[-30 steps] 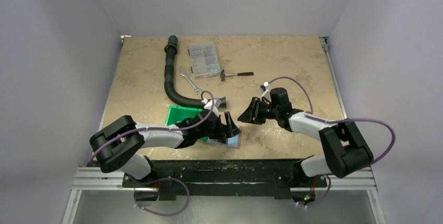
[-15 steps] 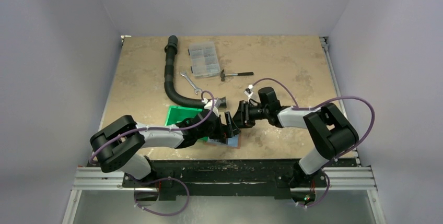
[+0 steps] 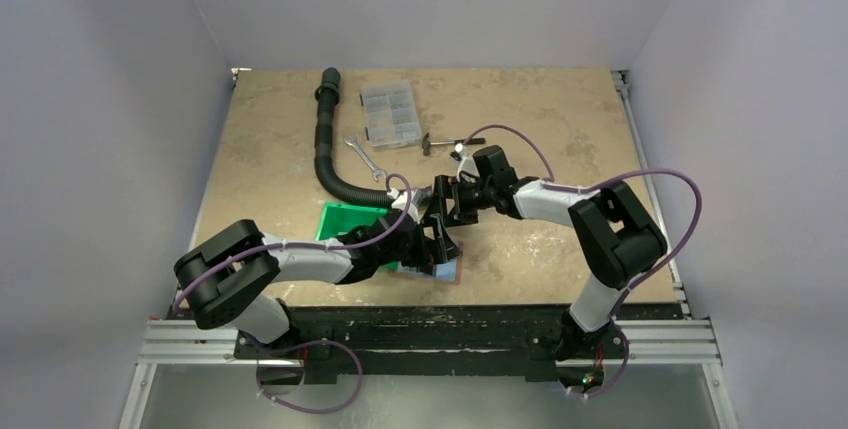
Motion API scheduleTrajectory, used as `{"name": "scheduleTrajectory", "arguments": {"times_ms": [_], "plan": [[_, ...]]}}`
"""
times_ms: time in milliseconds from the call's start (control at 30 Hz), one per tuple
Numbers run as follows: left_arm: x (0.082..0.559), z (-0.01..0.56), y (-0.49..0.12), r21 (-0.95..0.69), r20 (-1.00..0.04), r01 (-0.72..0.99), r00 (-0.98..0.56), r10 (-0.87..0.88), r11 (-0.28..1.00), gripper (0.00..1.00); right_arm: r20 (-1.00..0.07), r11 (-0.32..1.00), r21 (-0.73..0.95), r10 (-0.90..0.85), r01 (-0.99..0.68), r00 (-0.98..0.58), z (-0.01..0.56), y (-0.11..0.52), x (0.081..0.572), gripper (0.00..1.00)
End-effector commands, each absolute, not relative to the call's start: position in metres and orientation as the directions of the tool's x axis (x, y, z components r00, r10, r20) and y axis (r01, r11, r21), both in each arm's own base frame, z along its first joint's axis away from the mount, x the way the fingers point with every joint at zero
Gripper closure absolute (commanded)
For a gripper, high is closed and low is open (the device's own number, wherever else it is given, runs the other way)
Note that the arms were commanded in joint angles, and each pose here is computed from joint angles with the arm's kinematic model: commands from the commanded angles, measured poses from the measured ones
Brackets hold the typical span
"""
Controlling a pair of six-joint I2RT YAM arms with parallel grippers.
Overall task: Put the credit cards into the card holder
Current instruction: Insert the credit card into the card holder.
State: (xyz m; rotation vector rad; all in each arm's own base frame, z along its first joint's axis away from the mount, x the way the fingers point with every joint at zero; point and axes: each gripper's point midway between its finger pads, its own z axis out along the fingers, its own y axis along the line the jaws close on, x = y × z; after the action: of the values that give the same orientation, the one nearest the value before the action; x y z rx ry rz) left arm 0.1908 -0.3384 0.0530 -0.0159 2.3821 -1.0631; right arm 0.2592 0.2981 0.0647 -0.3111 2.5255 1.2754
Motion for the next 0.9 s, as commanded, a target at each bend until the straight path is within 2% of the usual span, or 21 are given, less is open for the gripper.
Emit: {"name": "scheduleTrajectory", "arguments": {"times_ms": [0,467,700,867], "plan": [[0.187,0.044,-0.334,-0.668,-0.471,0.219,-0.864,-0.176,0.712,0.11,-0.398,0.621,0.68,-0.134,-0.39,-0.908,0.055,0.301,0.263,0.09],[0.188,0.047,-0.334,-0.665,-0.476,0.225,-0.863,-0.172,0.712,0.1,-0.403,0.667,0.605,-0.215,-0.435,-0.89,0.038,0.301,0.252,0.11],[0.189,0.049,-0.336,-0.668,-0.477,0.228,-0.862,-0.173,0.708,0.1,-0.404,0.712,0.538,-0.252,-0.451,-0.879,0.027,0.295,0.249,0.14],[0.188,0.051,-0.336,-0.671,-0.475,0.229,-0.863,-0.172,0.705,0.1,-0.399,0.741,0.498,-0.265,-0.45,-0.878,0.017,0.286,0.247,0.2]]}}
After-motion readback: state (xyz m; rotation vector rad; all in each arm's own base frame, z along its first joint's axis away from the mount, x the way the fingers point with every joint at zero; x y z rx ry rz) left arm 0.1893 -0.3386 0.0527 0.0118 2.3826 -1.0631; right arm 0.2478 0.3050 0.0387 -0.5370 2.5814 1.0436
